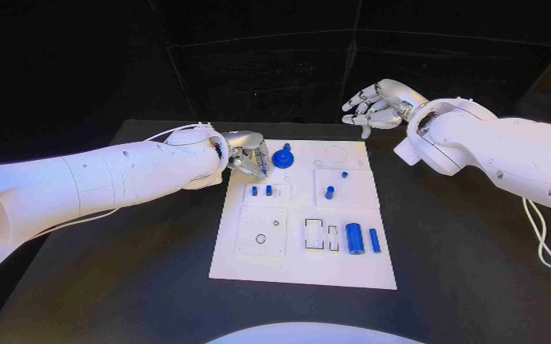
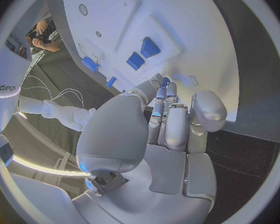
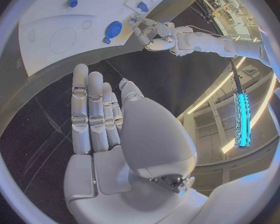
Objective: Assemble the parts on the task board
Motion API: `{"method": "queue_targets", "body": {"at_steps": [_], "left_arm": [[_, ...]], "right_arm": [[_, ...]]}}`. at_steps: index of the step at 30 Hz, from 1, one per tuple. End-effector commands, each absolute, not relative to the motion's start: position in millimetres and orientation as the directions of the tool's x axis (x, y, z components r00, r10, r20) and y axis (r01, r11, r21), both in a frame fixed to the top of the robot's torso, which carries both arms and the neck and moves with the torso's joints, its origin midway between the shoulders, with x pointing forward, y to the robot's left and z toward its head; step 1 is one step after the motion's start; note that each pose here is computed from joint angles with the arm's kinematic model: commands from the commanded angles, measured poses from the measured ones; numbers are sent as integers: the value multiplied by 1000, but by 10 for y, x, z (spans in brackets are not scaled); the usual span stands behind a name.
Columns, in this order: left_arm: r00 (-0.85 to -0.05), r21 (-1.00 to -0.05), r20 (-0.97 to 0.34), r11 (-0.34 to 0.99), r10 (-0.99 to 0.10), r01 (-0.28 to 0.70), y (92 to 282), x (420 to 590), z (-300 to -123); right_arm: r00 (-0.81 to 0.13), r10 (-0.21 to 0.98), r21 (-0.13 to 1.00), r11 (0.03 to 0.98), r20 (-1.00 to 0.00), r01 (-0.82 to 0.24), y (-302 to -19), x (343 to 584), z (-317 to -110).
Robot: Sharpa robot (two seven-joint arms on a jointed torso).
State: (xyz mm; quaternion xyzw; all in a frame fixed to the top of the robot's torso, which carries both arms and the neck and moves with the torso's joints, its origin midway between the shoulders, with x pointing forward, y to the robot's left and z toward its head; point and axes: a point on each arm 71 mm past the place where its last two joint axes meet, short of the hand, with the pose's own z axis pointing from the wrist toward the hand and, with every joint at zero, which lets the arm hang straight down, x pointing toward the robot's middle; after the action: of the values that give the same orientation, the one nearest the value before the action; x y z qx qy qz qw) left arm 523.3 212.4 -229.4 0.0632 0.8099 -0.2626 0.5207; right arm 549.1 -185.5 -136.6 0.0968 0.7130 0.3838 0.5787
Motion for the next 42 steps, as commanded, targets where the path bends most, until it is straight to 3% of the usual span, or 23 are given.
{"method": "queue_targets", "body": {"at_steps": [1,42], "left_arm": [[-462,-360,-873,849,-160,386,2104,5219,-2298],[-406,-382,-887,842,-219,380,2236,5201,-2238]], "right_arm": [[-314,582,661,682,-750,-313,-1844,5492,-1351],[-315,582,661,682,-750,-314,-1838,5493,-1353]]}}
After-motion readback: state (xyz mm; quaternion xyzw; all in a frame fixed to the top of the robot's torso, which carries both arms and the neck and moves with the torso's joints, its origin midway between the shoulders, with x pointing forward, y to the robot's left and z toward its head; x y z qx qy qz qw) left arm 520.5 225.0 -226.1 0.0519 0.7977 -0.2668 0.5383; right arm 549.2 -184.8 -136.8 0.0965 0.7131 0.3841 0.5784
